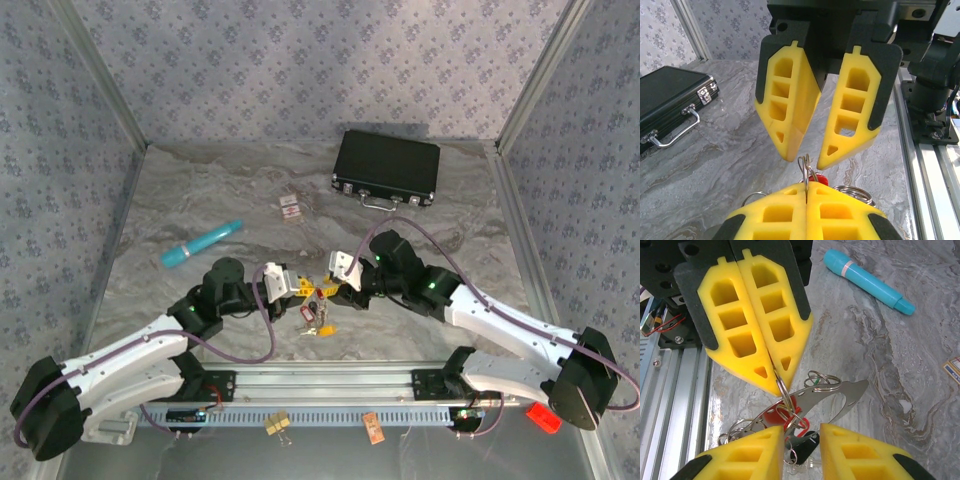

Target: Put the keys on the keyring

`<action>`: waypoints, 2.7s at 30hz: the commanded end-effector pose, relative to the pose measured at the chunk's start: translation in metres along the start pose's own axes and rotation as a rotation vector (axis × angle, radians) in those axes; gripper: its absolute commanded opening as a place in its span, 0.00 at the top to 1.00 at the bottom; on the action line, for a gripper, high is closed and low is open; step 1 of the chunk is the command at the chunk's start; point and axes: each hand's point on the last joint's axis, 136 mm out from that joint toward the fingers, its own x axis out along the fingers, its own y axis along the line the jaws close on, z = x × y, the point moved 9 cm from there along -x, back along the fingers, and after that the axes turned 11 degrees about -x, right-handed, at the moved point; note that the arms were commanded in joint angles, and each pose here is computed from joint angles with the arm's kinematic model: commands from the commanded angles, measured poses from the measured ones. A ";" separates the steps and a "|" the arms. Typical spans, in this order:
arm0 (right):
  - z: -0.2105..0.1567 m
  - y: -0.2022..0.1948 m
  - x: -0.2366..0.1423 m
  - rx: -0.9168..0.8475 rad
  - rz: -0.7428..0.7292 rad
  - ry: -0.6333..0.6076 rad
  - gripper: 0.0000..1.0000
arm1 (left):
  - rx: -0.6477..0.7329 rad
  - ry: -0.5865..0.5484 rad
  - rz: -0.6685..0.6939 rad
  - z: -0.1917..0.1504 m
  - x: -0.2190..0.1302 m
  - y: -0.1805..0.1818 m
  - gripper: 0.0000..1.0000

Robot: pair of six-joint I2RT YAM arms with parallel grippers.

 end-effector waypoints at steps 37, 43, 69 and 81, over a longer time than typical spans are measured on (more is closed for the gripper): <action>0.009 0.008 -0.008 -0.034 0.071 -0.115 0.71 | 0.032 -0.076 -0.070 0.008 0.000 -0.006 1.00; 0.010 0.005 0.000 -0.033 0.070 -0.111 0.76 | 0.029 -0.077 -0.075 0.008 0.001 -0.007 1.00; 0.036 -0.001 0.003 -0.216 0.124 0.216 1.00 | 0.046 0.021 -0.013 0.013 0.000 -0.002 0.76; 0.030 -0.001 -0.009 -0.103 0.118 0.016 0.70 | 0.049 -0.017 -0.035 0.010 0.001 -0.003 1.00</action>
